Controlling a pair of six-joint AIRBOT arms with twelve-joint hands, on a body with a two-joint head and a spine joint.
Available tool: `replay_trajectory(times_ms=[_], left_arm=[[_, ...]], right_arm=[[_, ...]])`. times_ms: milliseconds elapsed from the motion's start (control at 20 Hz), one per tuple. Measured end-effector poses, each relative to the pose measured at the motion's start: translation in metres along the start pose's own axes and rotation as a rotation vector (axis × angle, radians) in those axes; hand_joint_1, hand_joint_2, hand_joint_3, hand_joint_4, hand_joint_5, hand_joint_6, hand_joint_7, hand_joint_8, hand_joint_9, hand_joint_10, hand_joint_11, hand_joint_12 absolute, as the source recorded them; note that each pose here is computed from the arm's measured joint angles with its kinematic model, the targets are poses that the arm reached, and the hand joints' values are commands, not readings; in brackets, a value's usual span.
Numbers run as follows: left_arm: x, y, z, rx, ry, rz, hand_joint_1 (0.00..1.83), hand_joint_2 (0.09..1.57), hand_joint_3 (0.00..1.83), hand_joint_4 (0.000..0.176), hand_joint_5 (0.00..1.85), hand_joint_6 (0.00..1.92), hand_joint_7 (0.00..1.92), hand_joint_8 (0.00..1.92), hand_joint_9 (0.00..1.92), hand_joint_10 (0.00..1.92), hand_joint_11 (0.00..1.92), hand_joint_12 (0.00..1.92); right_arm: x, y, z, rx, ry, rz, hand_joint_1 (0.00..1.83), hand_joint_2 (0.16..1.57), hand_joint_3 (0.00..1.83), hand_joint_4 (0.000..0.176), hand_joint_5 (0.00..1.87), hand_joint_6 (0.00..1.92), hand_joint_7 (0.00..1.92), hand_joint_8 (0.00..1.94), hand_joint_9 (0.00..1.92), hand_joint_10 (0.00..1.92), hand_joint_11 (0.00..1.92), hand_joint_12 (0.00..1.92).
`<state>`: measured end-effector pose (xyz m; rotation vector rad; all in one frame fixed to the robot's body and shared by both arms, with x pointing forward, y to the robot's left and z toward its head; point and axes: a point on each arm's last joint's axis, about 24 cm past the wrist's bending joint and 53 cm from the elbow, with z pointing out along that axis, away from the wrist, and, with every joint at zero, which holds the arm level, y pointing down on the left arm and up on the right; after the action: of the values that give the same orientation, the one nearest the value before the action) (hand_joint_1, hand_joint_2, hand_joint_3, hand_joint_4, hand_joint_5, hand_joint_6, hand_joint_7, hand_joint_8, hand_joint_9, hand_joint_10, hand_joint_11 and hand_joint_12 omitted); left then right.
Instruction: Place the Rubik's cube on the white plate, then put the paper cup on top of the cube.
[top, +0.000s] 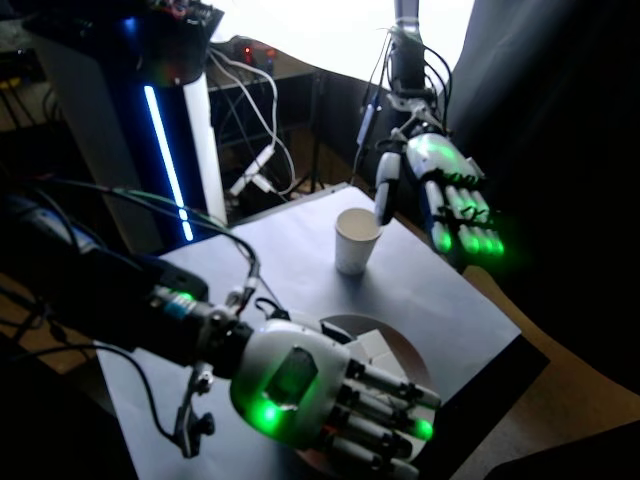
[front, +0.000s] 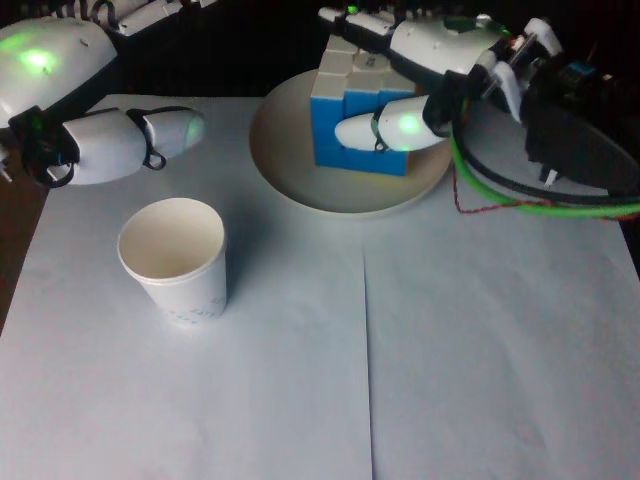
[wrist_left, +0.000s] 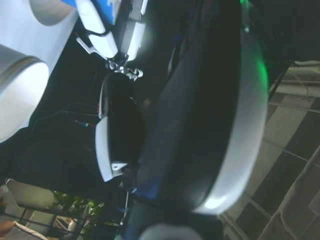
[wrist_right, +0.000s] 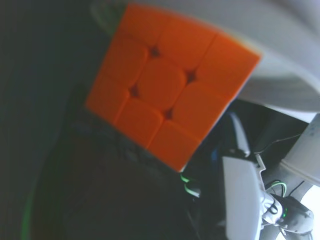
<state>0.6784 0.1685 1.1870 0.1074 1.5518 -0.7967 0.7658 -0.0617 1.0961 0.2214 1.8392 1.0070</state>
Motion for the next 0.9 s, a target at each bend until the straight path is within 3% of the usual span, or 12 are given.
replay_trajectory(times_ms=[50,150,200,300,350,400,500,600,650,750,850,900], left_arm=[[0.0,0.0,0.0,0.0,-0.001,0.0,0.29,1.34,0.0,0.119,0.05,0.0,0.0,0.0,0.0,0.0,0.0,0.0],[0.0,0.001,0.0,-0.002,0.0,-0.002,0.3,1.34,0.0,0.133,0.03,0.0,0.0,0.0,0.0,0.0,0.0,0.0],[0.0,0.002,0.0,-0.006,0.0,-0.005,0.3,1.33,0.0,0.118,0.04,0.0,0.0,0.0,0.0,0.0,0.0,0.0],[-0.002,0.003,-0.001,-0.011,-0.004,-0.006,0.35,1.33,0.0,0.118,0.04,0.0,0.0,0.0,0.0,0.0,0.0,0.0],[-0.003,0.004,-0.001,-0.014,-0.009,-0.01,0.36,1.33,0.0,0.12,0.03,0.0,0.0,0.0,0.0,0.0,0.0,0.0],[-0.004,0.004,-0.001,-0.014,-0.01,-0.01,0.33,1.35,0.0,0.082,0.04,0.0,0.0,0.0,0.0,0.0,0.0,0.0],[-0.002,0.004,-0.003,-0.015,-0.007,-0.013,0.24,1.33,0.0,0.129,0.0,0.0,0.0,0.0,0.0,0.0,0.0,0.0],[0.0,0.005,-0.005,-0.018,0.0,-0.014,0.2,1.3,0.0,0.124,0.0,0.0,0.0,0.0,0.0,0.0,0.0,0.0],[-0.002,0.005,-0.006,-0.019,-0.004,-0.012,0.21,1.29,0.0,0.114,0.0,0.0,0.0,0.0,0.0,0.0,0.0,0.0],[-0.007,0.007,-0.009,-0.021,-0.016,-0.005,0.2,1.27,0.0,0.136,0.0,0.0,0.0,0.0,0.0,0.0,0.0,0.0],[-0.004,0.006,-0.009,-0.023,-0.01,-0.009,0.23,1.27,0.0,0.152,0.0,0.0,0.0,0.0,0.0,0.0,0.0,0.0],[-0.002,0.003,-0.009,-0.016,-0.005,-0.011,0.22,1.26,0.0,0.122,0.0,0.0,0.0,0.0,0.0,0.0,0.0,0.0]], right_arm=[[0.003,0.005,-0.004,-0.01,0.009,-0.007,0.58,1.12,0.0,0.113,0.0,0.0,0.0,0.0,0.05,0.08,0.0,0.48],[0.004,0.009,-0.009,-0.019,0.015,-0.008,0.53,1.08,0.0,0.127,0.0,0.0,0.0,0.0,0.05,0.06,0.0,0.48],[-0.002,0.011,-0.017,-0.028,0.008,-0.023,0.5,1.06,0.0,0.111,0.0,0.0,0.0,0.0,0.06,0.05,0.0,0.79],[-0.018,0.02,-0.033,-0.06,-0.03,-0.08,0.46,1.04,0.0,0.125,0.0,0.0,0.0,0.0,0.0,0.0,0.0,0.1],[-0.027,0.028,-0.042,-0.083,-0.056,-0.109,0.45,1.03,0.0,0.156,0.0,0.0,0.0,0.0,0.0,0.0,0.0,0.06],[-0.034,0.035,-0.051,-0.104,-0.078,-0.139,0.47,1.02,0.0,0.176,0.0,0.0,0.0,0.0,0.0,0.0,0.0,0.2],[-0.042,0.052,-0.066,-0.156,-0.11,-0.169,0.44,1.04,0.0,0.113,0.0,0.0,0.0,0.0,0.0,0.0,0.0,0.08],[-0.053,0.071,-0.087,-0.217,-0.143,-0.202,0.47,1.05,0.01,0.173,0.0,0.0,0.0,0.0,0.0,0.0,0.0,0.0],[-0.058,0.078,-0.1,-0.248,-0.167,-0.219,0.53,1.06,0.01,0.146,0.0,0.0,0.0,0.0,0.0,0.0,0.02,0.01],[-0.059,0.079,-0.124,-0.278,-0.194,-0.234,0.54,1.11,0.0,0.047,0.0,0.0,0.03,0.01,0.1,0.08,0.0,0.69],[-0.041,0.061,-0.14,-0.254,-0.158,-0.241,0.61,1.17,0.0,0.017,0.05,0.01,0.17,0.02,0.03,0.42,0.0,0.82],[-0.029,0.052,-0.145,-0.232,-0.127,-0.24,0.76,1.2,0.0,0.0,0.17,0.09,0.28,0.1,0.0,0.78,0.0,1.15]])
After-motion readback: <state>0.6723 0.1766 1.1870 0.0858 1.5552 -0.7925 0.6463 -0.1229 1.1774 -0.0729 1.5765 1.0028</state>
